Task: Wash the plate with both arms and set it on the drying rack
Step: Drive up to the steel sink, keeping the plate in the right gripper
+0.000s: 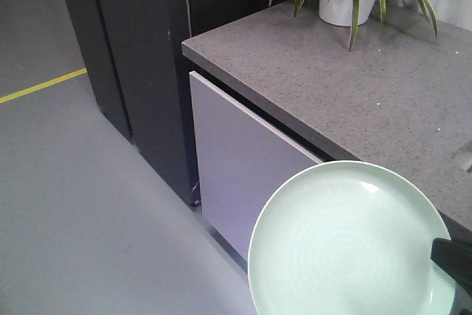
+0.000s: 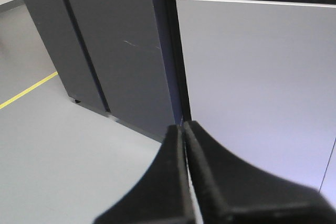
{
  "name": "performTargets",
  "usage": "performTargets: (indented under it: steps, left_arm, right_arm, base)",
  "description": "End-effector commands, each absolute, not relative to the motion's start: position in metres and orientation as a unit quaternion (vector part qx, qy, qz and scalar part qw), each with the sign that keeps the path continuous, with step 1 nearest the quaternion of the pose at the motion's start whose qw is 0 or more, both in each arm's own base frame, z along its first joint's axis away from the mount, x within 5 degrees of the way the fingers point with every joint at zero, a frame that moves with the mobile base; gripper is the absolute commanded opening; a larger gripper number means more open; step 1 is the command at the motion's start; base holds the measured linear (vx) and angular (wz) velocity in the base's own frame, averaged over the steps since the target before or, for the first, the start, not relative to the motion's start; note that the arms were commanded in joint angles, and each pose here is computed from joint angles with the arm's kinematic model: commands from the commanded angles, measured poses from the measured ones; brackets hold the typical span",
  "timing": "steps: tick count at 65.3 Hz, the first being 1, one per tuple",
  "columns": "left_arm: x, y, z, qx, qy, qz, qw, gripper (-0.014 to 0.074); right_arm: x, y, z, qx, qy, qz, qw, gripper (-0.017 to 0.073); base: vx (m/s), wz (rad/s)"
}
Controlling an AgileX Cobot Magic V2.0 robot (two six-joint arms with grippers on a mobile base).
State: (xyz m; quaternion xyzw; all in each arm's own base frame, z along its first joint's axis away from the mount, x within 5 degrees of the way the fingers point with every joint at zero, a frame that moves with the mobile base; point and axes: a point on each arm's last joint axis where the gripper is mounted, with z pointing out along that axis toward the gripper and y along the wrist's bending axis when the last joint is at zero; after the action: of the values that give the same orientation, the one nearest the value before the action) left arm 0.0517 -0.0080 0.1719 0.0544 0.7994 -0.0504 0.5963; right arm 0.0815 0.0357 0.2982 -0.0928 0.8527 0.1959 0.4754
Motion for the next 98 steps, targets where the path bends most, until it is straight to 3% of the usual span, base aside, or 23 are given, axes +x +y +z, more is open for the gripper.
performTargets:
  steps: [1,98]
  left_arm:
    - [0.0519,-0.0087,0.1894,0.051,0.766,-0.061,0.638,-0.0006]
    - [0.0519,-0.0087,0.1894,0.051,0.766,-0.061,0.638,-0.0006]
  right_arm:
    - [0.0844,0.0353,0.3104,-0.077,0.835,0.203,0.505,-0.0001]
    - [0.0844,0.0353,0.3104,-0.077,0.835,0.203,0.505,-0.0001]
  base:
    - [0.02,-0.10]
    - [0.04,-0.17]
